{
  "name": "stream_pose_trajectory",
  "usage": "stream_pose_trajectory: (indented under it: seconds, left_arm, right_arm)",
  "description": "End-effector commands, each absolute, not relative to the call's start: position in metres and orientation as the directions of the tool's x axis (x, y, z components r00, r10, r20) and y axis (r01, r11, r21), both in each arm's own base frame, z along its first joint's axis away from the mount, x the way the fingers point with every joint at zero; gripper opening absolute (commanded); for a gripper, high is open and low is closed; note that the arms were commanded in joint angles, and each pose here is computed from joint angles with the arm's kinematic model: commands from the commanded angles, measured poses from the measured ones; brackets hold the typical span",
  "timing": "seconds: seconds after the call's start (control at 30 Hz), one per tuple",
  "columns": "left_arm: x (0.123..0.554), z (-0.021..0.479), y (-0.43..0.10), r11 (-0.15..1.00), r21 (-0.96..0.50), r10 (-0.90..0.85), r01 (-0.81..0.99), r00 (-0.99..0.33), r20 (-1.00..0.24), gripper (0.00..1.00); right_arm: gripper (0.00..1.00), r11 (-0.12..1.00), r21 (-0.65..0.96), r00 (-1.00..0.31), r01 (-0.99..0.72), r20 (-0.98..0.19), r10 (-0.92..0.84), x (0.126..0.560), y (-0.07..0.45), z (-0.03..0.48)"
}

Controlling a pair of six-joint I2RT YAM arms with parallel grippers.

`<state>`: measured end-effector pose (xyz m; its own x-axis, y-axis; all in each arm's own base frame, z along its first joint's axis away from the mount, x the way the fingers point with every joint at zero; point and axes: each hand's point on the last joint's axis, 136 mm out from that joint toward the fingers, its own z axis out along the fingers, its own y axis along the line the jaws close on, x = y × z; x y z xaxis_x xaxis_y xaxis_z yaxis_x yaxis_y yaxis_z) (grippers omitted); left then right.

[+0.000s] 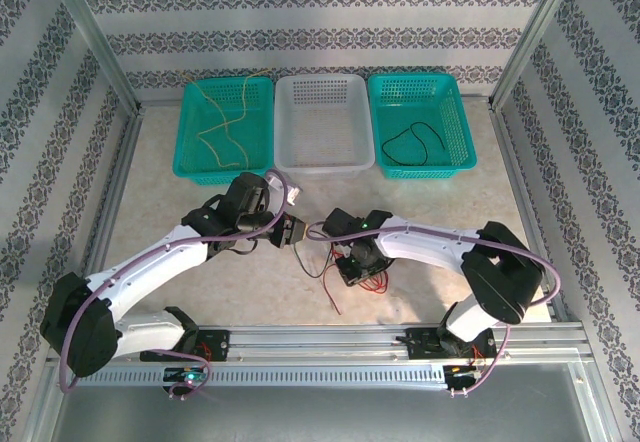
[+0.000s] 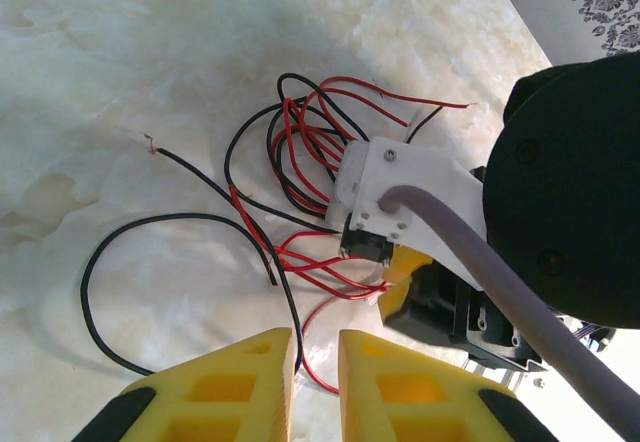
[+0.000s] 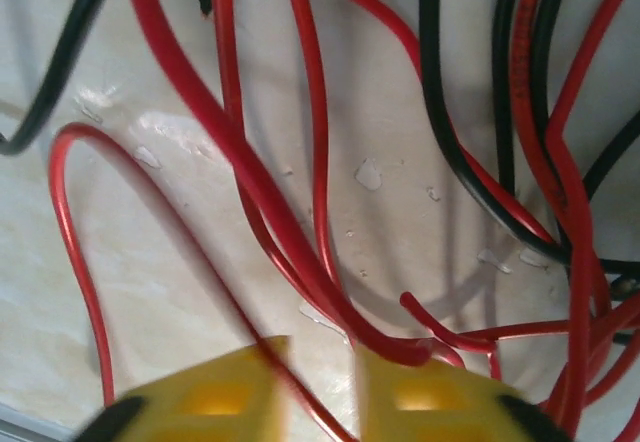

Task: Untangle the cables

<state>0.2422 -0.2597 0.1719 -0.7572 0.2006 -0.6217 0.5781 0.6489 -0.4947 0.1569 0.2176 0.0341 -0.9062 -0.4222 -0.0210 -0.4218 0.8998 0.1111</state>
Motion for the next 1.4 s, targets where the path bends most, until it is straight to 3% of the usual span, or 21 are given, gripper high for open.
stream_pose_trajectory:
  seconds: [0.0,0.1,0.2,0.37,0.5,0.87,1.03,1.37]
  left_arm:
    - [0.245,0.184,-0.259,0.635,-0.507,0.169,0.583,-0.745,-0.645,0.21]
    - [0.246,0.192,-0.259,0.627,-0.507,0.161,0.592,-0.735,-0.659,0.27]
    - [0.248,0.209,-0.262,0.610,-0.507,0.135,0.609,-0.710,-0.691,0.42]
    - [0.251,0.264,-0.270,0.532,-0.526,0.024,0.664,-0.633,-0.774,0.50]
    - [0.249,0.316,-0.280,0.429,-0.534,-0.070,0.728,-0.563,-0.824,0.51]
    - [0.223,0.384,-0.320,0.228,-0.434,-0.124,0.871,-0.416,-0.901,0.59]
    - [0.220,0.394,-0.334,0.207,-0.384,-0.126,0.900,-0.365,-0.923,0.61]
    - [0.237,0.413,-0.359,0.151,-0.382,-0.139,0.912,-0.363,-0.922,0.56]
  right_arm:
    - [0.13,0.895,0.103,-0.901,-0.435,-0.061,-0.430,0.165,0.220,0.053]
    - [0.03,0.888,0.129,-0.894,-0.442,-0.144,-0.424,0.171,0.224,0.085]
    - [0.00,0.873,0.189,-0.874,-0.450,-0.293,-0.387,0.181,0.233,0.136]
    - [0.00,0.849,0.321,-0.822,-0.420,-0.530,-0.206,0.206,0.234,0.230]
    - [0.00,0.812,0.425,-0.776,-0.400,-0.628,-0.053,0.226,0.232,0.289]
    - [0.00,0.658,0.617,-0.654,-0.431,-0.716,0.243,0.256,0.233,0.407]
    - [0.00,0.599,0.650,-0.600,-0.468,-0.731,0.324,0.259,0.230,0.451]
    - [0.00,0.511,0.681,-0.580,-0.524,-0.725,0.371,0.249,0.233,0.484]
